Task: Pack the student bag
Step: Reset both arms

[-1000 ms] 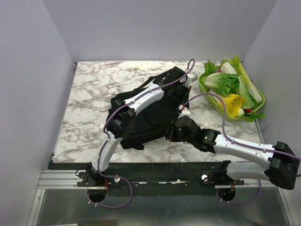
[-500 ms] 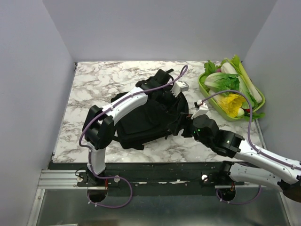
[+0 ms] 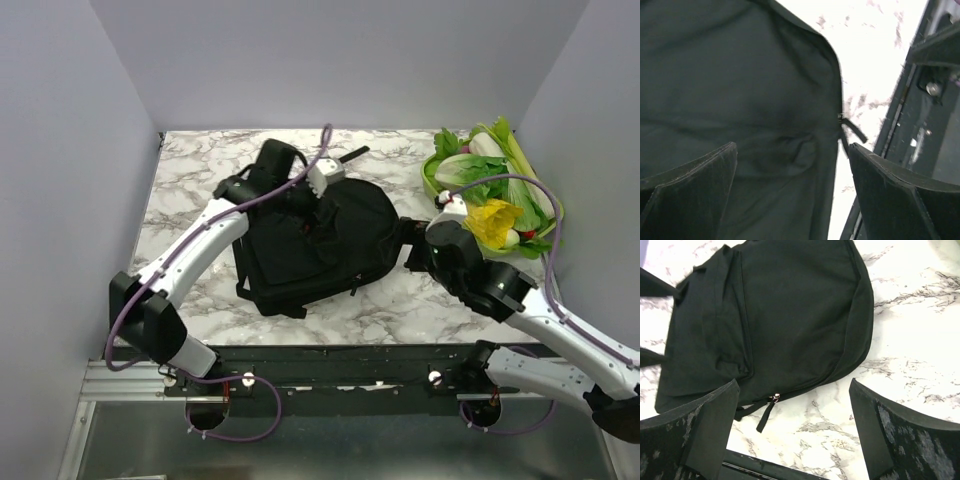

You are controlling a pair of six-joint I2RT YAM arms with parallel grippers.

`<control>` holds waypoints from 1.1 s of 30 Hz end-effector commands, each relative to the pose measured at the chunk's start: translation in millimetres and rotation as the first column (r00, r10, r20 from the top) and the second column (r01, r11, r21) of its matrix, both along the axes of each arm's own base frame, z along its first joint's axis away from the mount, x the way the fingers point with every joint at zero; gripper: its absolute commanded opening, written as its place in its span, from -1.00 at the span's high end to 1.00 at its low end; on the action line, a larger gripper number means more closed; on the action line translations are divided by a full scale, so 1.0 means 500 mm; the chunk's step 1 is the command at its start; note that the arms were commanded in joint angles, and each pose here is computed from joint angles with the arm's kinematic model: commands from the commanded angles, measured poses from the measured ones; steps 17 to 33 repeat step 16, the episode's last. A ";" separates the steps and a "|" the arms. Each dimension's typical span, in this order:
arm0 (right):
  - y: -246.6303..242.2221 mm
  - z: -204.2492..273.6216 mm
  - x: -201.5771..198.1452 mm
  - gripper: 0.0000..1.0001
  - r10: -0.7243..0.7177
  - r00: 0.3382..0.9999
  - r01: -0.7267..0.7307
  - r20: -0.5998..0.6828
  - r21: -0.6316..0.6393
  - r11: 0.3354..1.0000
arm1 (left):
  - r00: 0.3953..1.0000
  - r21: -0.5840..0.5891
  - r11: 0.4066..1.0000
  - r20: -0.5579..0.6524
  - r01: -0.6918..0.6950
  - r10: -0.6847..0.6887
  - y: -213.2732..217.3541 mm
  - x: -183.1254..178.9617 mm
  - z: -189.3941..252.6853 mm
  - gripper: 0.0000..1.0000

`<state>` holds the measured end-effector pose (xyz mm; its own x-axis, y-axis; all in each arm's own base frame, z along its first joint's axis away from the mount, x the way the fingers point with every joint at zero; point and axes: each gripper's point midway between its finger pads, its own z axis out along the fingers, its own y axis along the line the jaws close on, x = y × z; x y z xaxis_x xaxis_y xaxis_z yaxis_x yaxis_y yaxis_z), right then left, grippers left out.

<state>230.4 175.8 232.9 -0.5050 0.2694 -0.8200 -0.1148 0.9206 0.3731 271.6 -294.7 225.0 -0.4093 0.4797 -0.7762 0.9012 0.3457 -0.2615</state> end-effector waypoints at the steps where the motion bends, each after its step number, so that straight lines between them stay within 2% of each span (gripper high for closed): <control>1: 0.021 0.007 0.010 -1.00 0.074 0.997 -0.074 -0.010 -0.084 0.994 | 0.981 -0.031 0.982 0.059 -0.184 0.186 0.091 0.053 0.049 -0.97; 6: 0.040 0.014 0.019 -1.00 0.108 0.994 -0.108 -0.003 -0.096 0.990 | 0.961 -0.025 0.962 -0.056 -0.272 0.270 0.164 0.062 0.041 -0.97; 10: 0.046 0.005 0.016 -1.00 0.123 0.992 -0.123 -0.010 -0.088 0.988 | 0.935 0.042 0.944 -0.130 -0.327 0.330 0.205 0.067 0.012 -0.97; 16: 0.041 -0.009 0.003 -1.00 0.139 0.990 -0.141 -0.025 -0.090 0.986 | 0.899 0.012 0.899 -0.035 -0.437 0.437 0.245 0.094 0.025 -0.97; 33: 0.041 -0.009 0.003 -1.00 0.139 0.990 -0.141 -0.025 -0.090 0.986 | 0.899 0.012 0.899 -0.035 -0.437 0.437 0.245 0.094 0.025 -0.97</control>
